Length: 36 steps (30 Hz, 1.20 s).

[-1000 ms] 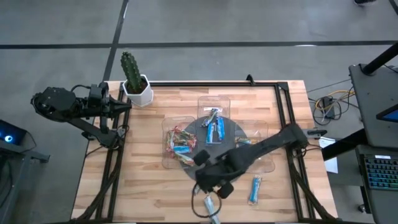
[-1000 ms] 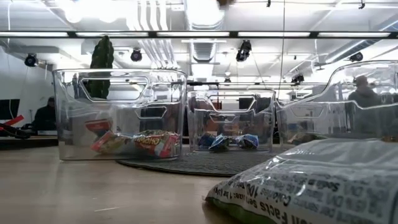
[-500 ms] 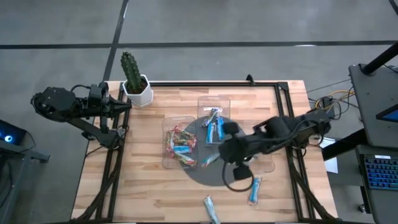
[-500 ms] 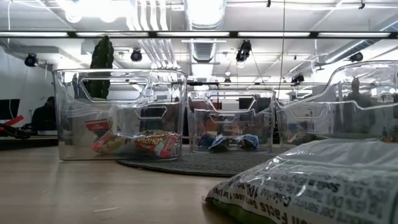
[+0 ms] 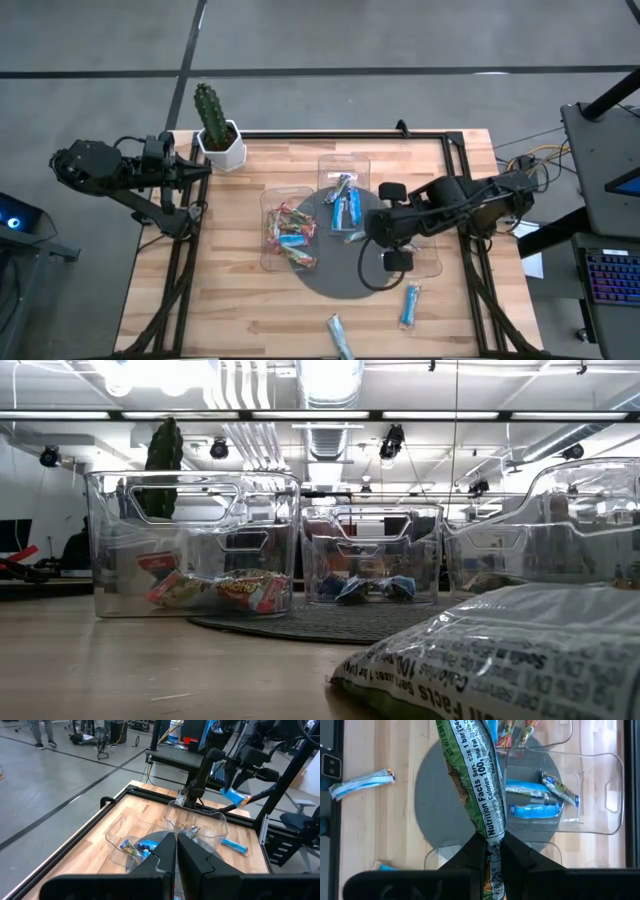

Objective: Pick and place Granola Bars by type
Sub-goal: Put the yellow granola bar into the right transparent bin

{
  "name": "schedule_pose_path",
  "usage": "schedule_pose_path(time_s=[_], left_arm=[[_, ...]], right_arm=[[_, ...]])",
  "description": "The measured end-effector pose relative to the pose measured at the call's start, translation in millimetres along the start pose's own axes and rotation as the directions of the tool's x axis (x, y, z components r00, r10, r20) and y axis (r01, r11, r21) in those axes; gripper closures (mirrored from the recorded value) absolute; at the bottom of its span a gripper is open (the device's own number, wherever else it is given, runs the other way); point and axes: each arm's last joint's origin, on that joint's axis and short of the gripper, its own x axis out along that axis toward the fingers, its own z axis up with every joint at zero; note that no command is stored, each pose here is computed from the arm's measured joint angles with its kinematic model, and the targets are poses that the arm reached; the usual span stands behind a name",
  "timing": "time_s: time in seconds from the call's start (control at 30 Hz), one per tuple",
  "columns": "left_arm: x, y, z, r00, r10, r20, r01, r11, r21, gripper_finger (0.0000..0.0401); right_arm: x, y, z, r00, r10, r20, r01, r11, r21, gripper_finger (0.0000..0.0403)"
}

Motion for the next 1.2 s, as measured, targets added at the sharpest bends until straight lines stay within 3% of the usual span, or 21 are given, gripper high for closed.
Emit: schedule_pose_path(time_s=[0.33, 0.9, 1.07, 1.2], left_arm=[[0, 0, 0, 1.000, 0.000, 0.000, 0.000, 1.000, 0.004, 0.0401], [0, 0, 0, 1.000, 0.000, -0.001, 0.001, 1.000, 0.015, 0.0401], [0, 0, 0, 1.000, 0.000, 0.000, 0.000, 1.000, 0.014, 0.0401], [0, 0, 0, 1.000, 0.000, 0.000, 0.000, 1.000, 0.004, 0.0401]], right_arm=[[-6, -7, -7, 1.000, 0.012, 0.004, -0.012, 0.999, 0.047, 0.0375], [-100, -46, -71, 0.960, 0.095, 0.264, -0.150, 0.970, 0.193, 0.0375], [-111, -53, -89, 0.951, 0.101, 0.292, -0.168, 0.962, 0.214, 0.0375], [-99, -53, -95, 0.965, 0.093, 0.245, -0.149, 0.964, 0.220, 0.0375]])
